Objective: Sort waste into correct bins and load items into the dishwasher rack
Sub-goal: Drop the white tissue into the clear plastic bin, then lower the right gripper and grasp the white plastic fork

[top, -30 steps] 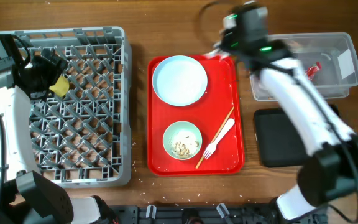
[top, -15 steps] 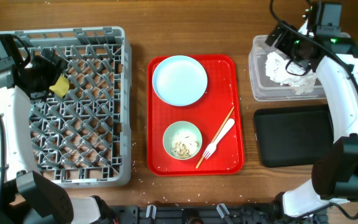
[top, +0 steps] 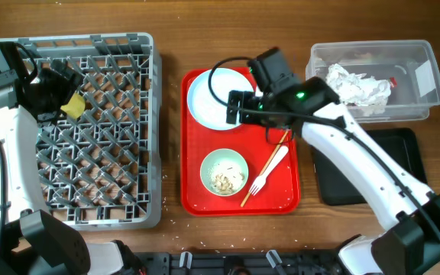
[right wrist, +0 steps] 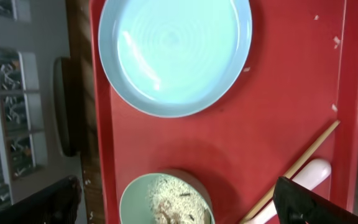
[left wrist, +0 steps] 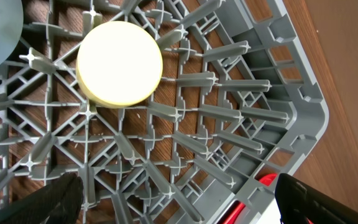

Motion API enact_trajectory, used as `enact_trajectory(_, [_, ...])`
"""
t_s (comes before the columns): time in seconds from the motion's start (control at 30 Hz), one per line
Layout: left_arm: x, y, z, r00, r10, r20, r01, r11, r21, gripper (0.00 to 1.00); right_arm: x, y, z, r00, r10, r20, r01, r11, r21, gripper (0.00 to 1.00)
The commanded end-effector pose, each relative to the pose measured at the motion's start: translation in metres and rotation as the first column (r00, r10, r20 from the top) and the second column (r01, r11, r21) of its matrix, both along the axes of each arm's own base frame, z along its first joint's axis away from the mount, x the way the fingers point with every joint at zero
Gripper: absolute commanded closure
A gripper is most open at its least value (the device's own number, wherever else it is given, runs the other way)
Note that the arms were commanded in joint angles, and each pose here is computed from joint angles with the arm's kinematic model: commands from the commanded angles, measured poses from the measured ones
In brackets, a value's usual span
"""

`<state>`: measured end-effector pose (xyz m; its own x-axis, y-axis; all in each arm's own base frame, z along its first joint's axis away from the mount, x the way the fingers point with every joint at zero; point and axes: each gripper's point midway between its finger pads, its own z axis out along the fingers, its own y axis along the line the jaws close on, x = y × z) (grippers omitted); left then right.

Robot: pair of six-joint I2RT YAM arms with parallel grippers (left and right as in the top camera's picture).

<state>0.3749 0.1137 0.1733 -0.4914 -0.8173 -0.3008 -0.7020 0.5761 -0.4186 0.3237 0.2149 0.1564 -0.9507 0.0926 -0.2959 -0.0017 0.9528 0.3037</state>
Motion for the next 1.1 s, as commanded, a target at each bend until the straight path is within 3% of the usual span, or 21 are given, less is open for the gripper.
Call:
enact_trajectory(0.0, [-0.001,0.0,0.004,1.0,0.005,0.013,-0.005,1.0,-0.002,0.0,-0.007,-0.011,-0.02,0.992,-0.113,-0.055,0.111,0.993,-0.032,0.0])
enact_trajectory(0.17, [-0.001,0.0,0.004,1.0,0.005,0.014,-0.005,1.0,-0.002,0.0,-0.009,-0.014,-0.027,0.988,-0.138,-0.065,0.136,0.99,-0.043,0.0])
enact_trajectory(0.23, [-0.001,0.0,0.004,1.0,0.005,0.014,-0.005,1.0,-0.002,0.0,-0.013,-0.018,-0.03,0.983,-0.165,-0.084,0.16,0.985,-0.056,0.07])
enact_trajectory(0.43, [-0.001,0.0,0.004,1.0,0.005,0.014,-0.005,1.0,-0.002,0.0,-0.034,-0.064,-0.068,0.876,-0.469,-0.11,0.438,0.871,-0.223,0.4])
enact_trajectory(0.5, [-0.001,0.0,0.004,1.0,0.005,0.014,-0.005,1.0,-0.002,0.0,-0.042,-0.071,-0.092,0.857,-0.501,-0.122,0.466,0.854,-0.233,0.57])
enact_trajectory(0.53, [-0.001,0.0,0.004,1.0,0.005,0.014,-0.005,1.0,-0.002,0.0,-0.046,-0.074,-0.103,0.85,-0.51,-0.131,0.474,0.849,-0.233,0.6])
enact_trajectory(0.77, [-0.001,0.0,0.004,1.0,0.005,0.014,-0.005,1.0,-0.002,0.0,-0.09,-0.079,-0.139,0.801,-0.528,-0.282,0.464,0.846,-0.264,0.64])
enact_trajectory(1.07, [-0.001,0.0,0.004,1.0,0.005,0.014,-0.005,1.0,-0.002,0.0,-0.086,-0.071,-0.151,0.814,-0.511,-0.277,0.47,0.859,-0.204,0.62])
